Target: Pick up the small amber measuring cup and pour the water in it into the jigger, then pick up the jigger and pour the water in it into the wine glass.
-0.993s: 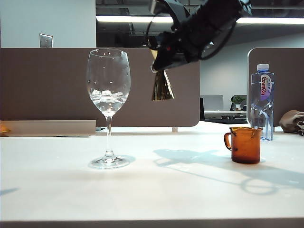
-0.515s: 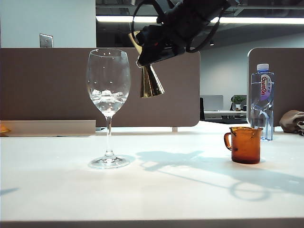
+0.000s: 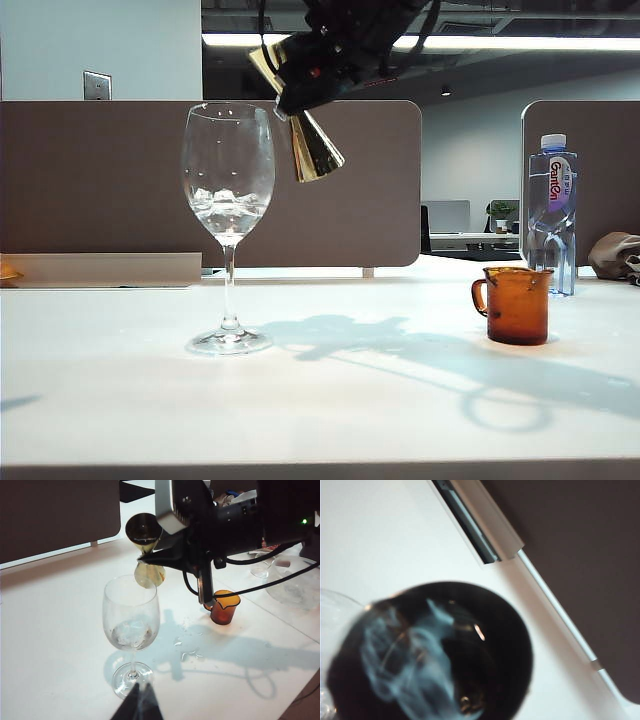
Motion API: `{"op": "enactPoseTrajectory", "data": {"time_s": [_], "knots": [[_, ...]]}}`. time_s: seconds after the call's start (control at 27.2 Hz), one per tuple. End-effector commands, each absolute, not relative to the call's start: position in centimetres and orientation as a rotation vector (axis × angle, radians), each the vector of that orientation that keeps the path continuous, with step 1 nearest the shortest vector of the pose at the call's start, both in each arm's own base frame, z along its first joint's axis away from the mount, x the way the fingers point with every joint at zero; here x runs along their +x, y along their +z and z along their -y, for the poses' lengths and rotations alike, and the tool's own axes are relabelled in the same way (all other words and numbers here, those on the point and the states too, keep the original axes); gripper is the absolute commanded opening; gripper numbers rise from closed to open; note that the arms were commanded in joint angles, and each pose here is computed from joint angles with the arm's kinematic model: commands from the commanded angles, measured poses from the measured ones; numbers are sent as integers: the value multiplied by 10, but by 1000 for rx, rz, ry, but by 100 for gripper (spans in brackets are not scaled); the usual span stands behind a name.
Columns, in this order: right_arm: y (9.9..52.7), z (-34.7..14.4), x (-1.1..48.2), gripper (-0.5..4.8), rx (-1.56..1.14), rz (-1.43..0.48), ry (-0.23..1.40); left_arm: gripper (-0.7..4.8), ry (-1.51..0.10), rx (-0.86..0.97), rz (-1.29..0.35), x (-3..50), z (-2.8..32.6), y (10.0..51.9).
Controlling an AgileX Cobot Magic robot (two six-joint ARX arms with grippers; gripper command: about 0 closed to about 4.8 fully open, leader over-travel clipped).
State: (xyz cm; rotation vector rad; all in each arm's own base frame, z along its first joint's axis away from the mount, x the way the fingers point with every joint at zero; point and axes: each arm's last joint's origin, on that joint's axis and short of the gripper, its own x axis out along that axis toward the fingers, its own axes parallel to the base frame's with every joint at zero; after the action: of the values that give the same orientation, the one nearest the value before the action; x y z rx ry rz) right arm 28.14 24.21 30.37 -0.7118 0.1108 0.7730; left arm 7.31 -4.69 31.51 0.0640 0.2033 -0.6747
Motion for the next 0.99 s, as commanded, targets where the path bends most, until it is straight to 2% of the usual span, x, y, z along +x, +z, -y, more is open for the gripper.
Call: {"op": "enactPoseTrajectory", "data": {"time_s": [0.04, 0.48, 0.99], "knots": [[312, -245, 280, -5, -768, -51, 767, -2, -677, 63, -187, 73, 47, 317], [310, -247, 277, -4, -942, -16, 772, -2, -678, 63, -187, 73, 47, 317], [305, -249, 284, -4, -1149, -14, 694, -2, -677, 63, -187, 73, 47, 317]]}}
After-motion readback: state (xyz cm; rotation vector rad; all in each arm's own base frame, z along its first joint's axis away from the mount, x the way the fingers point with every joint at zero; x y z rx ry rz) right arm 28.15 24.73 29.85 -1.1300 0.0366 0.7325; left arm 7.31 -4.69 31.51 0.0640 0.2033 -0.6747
